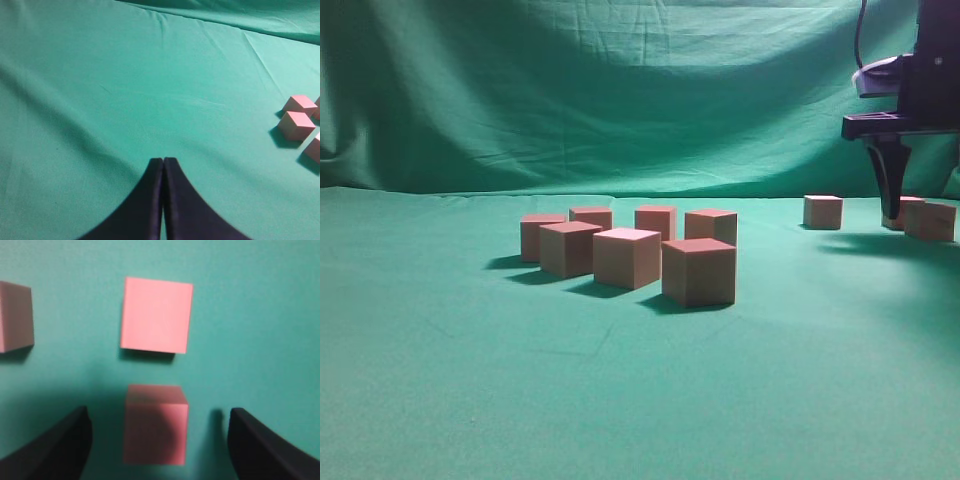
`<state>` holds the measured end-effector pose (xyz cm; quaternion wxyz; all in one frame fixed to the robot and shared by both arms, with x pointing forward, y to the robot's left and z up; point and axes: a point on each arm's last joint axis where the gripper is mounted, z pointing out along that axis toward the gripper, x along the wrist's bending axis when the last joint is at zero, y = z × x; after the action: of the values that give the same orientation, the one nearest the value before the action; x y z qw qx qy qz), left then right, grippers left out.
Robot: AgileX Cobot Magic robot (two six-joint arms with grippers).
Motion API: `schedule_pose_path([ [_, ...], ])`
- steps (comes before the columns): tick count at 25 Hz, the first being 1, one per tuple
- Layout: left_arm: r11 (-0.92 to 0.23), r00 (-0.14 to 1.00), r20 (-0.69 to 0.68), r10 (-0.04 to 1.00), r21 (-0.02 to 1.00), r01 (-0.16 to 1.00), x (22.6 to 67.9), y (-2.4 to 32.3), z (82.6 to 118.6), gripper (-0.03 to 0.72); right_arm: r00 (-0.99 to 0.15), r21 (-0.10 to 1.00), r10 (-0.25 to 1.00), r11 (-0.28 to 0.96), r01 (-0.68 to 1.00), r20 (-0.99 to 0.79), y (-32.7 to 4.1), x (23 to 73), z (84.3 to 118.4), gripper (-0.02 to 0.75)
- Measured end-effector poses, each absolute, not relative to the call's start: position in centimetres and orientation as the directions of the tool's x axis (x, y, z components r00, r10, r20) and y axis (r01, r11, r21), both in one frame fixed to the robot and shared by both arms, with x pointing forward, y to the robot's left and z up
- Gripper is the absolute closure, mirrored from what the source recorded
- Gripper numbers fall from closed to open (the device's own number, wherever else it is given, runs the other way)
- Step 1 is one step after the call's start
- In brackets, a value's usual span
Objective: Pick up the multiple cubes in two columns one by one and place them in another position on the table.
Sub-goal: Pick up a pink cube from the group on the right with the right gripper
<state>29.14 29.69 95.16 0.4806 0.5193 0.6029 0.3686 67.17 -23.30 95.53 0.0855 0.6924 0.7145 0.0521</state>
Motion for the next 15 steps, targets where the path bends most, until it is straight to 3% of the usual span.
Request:
schedule_pose_path([
  [4,0.189,0.001,-0.197,0.98,0.944,0.272,29.14,29.69,95.16,0.688,-0.035,0.2,0.998,0.044,0.979,-0.05,-23.24,67.46,94.86,0.183],
  [11,0.189,0.001,-0.197,0.98,0.944,0.272,29.14,29.69,95.16,0.688,-0.037,0.197,0.998,0.047,0.979,-0.053,-23.24,67.6,94.44,0.483],
  [15,0.189,0.001,-0.197,0.98,0.944,0.272,29.14,29.69,95.16,0.688,-0.036,0.179,0.998,0.045,0.983,-0.056,-23.29,67.39,94.57,0.473],
])
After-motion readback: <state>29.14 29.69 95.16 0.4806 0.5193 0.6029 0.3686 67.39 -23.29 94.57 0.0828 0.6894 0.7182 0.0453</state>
